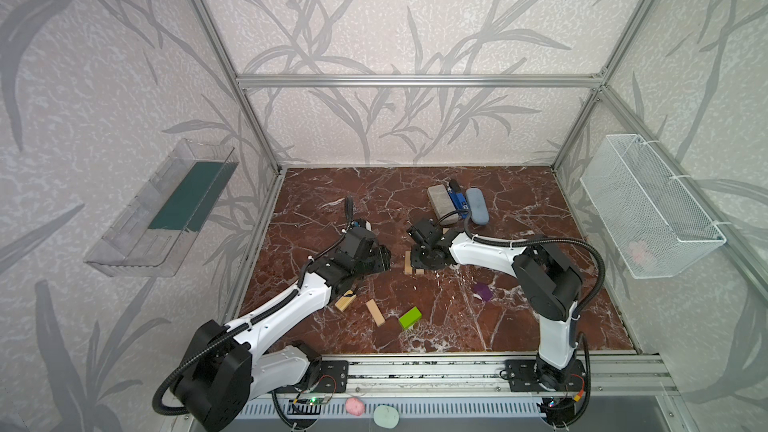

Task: Build the wood block tower
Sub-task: 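Open the right gripper and release the block next to the other block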

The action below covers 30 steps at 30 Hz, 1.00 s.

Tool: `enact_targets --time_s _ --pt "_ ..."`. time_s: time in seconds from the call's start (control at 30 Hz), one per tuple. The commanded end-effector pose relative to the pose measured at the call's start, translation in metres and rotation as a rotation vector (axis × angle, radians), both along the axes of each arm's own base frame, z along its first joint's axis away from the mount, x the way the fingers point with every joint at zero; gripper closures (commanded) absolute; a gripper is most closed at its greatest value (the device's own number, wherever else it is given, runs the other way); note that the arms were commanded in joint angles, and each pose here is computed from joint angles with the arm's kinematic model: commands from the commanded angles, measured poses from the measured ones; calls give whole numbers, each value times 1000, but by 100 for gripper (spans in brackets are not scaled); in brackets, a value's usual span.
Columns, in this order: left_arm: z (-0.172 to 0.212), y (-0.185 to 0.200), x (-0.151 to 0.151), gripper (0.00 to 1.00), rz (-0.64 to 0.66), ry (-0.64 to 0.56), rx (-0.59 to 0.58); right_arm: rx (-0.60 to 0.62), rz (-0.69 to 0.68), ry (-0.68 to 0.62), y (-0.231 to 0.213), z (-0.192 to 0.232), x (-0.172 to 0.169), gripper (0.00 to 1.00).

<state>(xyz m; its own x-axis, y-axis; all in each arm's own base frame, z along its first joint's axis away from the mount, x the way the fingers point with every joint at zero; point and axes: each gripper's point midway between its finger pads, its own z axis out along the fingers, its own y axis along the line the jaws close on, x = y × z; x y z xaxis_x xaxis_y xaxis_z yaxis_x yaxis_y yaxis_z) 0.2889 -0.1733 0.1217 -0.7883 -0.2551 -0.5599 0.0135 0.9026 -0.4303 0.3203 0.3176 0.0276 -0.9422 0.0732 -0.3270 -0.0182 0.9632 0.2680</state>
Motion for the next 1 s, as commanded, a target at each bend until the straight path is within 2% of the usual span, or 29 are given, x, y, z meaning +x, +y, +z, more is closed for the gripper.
enact_targets --time_s 0.0,0.2,0.47,0.97 --pt "-3 -1 1 36 4 9 -13 7 -5 -18 -2 16 4 63" --pt "-3 -6 0 36 -23 17 -27 68 0 -23 -12 31 0 65" --pt "-7 -18 0 37 -70 45 -49 176 42 16 -13 28 -13 67" --pt "-14 -28 2 38 -115 80 -53 227 23 58 -13 8 -13 73"
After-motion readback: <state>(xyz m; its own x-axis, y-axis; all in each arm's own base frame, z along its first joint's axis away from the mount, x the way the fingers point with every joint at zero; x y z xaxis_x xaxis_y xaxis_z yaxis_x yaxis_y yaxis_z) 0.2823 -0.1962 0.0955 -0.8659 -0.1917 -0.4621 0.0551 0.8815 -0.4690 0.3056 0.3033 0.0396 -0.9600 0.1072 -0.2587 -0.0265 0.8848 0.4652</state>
